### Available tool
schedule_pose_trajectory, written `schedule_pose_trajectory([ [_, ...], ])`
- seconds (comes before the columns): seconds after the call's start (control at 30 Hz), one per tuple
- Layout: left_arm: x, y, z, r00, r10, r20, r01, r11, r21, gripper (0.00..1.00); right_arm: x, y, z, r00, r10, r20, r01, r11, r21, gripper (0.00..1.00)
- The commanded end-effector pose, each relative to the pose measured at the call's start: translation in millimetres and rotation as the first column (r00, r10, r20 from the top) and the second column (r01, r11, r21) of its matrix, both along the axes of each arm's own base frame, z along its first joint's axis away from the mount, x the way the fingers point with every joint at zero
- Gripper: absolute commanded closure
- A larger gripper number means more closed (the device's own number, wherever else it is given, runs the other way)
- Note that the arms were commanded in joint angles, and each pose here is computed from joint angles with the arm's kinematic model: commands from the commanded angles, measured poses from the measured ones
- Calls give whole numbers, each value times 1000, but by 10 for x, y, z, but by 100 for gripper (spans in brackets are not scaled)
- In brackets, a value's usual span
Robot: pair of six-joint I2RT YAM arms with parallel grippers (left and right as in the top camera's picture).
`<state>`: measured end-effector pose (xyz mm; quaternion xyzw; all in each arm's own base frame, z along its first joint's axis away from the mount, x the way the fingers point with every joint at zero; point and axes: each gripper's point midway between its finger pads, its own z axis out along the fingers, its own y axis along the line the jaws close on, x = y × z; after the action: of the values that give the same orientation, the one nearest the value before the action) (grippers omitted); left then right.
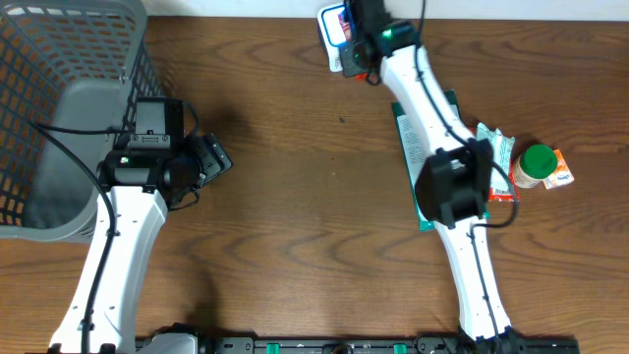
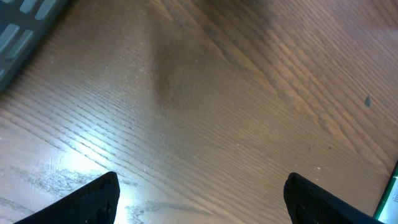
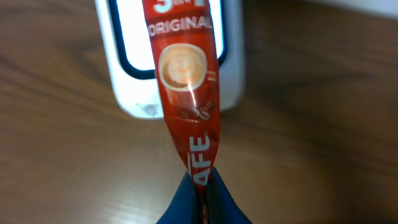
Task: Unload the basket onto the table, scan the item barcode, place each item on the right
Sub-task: 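Hold the red stick's barcode against the white scanner with the right gripper, then carry the red stick right and lower it onto the gloves bag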
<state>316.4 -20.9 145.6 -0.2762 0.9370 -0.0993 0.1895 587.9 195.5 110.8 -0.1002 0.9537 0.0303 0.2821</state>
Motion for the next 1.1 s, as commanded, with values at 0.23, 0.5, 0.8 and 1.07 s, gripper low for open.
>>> schedule_pose_trajectory([
  [0.23, -11, 19, -29, 1000, 0, -10, 0, 1000, 5, 15, -1416, -711, 2259, 999, -5, 52, -1, 992, 126, 99],
  [0.5, -11, 19, -29, 1000, 0, -10, 0, 1000, 5, 15, -2046, -1022, 1981, 980, -41, -192, 53, 997, 57, 99],
  [0.8, -11, 17, -29, 1000, -1, -10, 1, 1000, 5, 15, -2233, -1155, 640, 860, -99, -501, 67, 994, -81, 99],
  [1.07, -11, 19, -29, 1000, 0, -10, 0, 1000, 5, 15, -2187, -1358, -247, 849, -193, -493, 125, 978, -167, 99],
])
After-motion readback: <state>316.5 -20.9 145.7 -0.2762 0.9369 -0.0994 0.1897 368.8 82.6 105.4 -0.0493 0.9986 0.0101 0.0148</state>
